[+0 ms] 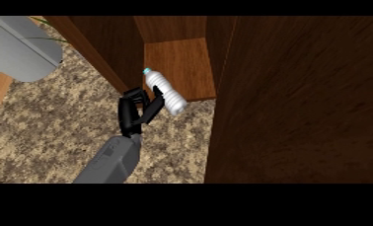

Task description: Pick up the bottled water, place it into the cabinet and close the cabinet

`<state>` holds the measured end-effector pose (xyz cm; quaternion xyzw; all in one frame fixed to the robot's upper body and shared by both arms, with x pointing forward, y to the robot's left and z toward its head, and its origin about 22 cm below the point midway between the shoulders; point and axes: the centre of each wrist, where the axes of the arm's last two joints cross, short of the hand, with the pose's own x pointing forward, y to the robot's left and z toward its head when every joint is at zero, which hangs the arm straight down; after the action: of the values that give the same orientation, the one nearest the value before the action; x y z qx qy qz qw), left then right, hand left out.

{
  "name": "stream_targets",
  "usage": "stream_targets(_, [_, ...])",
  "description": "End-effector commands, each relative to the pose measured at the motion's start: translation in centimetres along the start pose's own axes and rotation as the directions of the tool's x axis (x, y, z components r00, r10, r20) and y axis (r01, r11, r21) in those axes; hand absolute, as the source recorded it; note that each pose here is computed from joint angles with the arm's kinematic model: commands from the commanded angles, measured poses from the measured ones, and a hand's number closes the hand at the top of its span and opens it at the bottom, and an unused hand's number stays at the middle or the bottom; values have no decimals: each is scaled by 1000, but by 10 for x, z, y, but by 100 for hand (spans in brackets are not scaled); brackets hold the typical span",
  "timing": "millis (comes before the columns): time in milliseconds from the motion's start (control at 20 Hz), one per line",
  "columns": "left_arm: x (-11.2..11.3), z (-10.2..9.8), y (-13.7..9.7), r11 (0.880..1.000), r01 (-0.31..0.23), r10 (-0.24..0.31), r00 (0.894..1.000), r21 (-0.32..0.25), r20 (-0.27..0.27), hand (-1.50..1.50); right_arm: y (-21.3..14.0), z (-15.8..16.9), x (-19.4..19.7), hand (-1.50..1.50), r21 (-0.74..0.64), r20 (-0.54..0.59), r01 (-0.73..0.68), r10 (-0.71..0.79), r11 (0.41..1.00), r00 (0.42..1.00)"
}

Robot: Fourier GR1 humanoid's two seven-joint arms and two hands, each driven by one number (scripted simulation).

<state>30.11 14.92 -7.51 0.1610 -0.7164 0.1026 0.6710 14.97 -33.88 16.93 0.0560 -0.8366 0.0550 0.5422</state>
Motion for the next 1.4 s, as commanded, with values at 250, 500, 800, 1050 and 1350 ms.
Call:
stream_targets(250, [67,-46,-50,975,-199,201,979,-100,16,150,-11,-4,-1,-150,-9,10,10,-10,1000,1000])
stream_targets(500, [59,-46,-43,983,-168,171,985,-69,29,150,-10,-6,1,-150,14,27,11,-12,1000,1000])
stream_targets(800, [61,-48,-38,986,-160,162,986,-55,38,-150,-16,-5,-4,-150,31,16,27,-28,999,999])
stream_targets(1050, [87,-77,-55,984,-164,167,985,-72,38,-150,-15,-7,3,-150,45,48,32,-34,998,998])
stream_targets(1350, [101,-104,-58,985,-132,139,989,-110,57,-150,-25,-8,5,-150,26,29,9,-10,1000,1000])
